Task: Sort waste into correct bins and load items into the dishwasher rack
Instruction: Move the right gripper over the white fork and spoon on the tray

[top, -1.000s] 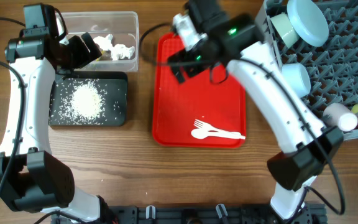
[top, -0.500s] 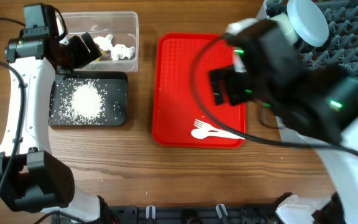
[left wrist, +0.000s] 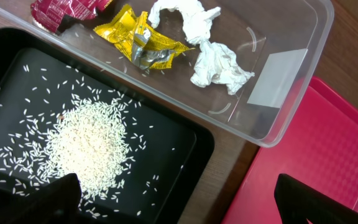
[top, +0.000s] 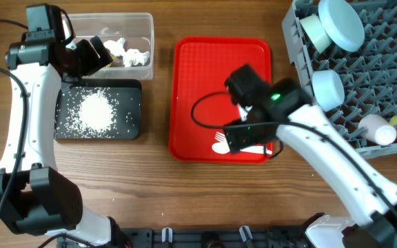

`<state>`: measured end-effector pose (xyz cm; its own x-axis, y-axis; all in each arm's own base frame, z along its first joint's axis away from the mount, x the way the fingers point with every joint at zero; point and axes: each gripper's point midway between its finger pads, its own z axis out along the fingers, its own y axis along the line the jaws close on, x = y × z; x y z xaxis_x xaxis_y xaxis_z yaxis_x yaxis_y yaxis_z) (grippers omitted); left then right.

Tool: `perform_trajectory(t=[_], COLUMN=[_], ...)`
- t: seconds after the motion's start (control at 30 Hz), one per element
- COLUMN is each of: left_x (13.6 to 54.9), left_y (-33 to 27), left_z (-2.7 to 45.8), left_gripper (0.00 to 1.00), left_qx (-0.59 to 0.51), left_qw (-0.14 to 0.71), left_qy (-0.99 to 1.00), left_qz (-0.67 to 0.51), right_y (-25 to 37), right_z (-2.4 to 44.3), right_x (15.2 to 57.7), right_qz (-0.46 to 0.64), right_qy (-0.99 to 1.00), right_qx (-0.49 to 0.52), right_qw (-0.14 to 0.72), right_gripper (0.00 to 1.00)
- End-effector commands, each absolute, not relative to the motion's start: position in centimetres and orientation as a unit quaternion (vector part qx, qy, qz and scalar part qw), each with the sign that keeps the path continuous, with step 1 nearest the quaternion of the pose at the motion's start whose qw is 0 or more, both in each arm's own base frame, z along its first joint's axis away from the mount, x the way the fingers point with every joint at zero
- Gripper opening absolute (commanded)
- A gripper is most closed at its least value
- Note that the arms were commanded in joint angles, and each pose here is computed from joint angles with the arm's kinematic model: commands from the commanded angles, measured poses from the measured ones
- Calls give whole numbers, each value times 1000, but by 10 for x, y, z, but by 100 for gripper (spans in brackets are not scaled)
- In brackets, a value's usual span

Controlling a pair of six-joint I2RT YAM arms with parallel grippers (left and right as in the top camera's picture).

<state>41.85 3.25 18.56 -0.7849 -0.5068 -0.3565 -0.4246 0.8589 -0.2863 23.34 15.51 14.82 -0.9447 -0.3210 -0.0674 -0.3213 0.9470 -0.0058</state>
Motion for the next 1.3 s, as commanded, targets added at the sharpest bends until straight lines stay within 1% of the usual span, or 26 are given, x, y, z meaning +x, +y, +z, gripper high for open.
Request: perform_trajectory(t=[0.0,0.1,0.23,0.37,0.43,0.6,0.9,1.17,1.2,1.27], left_x=[419,419,419,419,419,419,419,419,419,419], left_y=[33,33,33,33,33,33,33,33,33,33], left_z=[188,188,188,188,188,188,188,188,188,188], left_gripper=[100,100,100,100,100,100,100,100,100,100], left_qx=[-252,-252,-252,-252,-252,-252,-252,-252,-252,-252], left_qw=[217,217,217,217,217,217,217,217,217,217], left_qy=[938,938,938,938,938,938,938,938,938,938], left_qz=[-99,-99,-99,-99,-99,-99,-99,-99,-99,-99], right_y=[166,172,179,174,170,164,152,154,153,151], right_z=[105,79,52,26,17,5,-4,1,1,6], right_x=[214,218,228,221,217,216,237,284,289,301], right_qz=[50,66,85,88,84,77,55,49,44,33], right_qy=[987,989,991,995,996,996,989,970,968,963], right_qx=[-152,-135,-94,-33,-12,21,87,108,107,88], right_qw=[-8,9,41,36,33,42,108,210,223,253], right_gripper=[91,85,67,47,42,41,41,42,45,46])
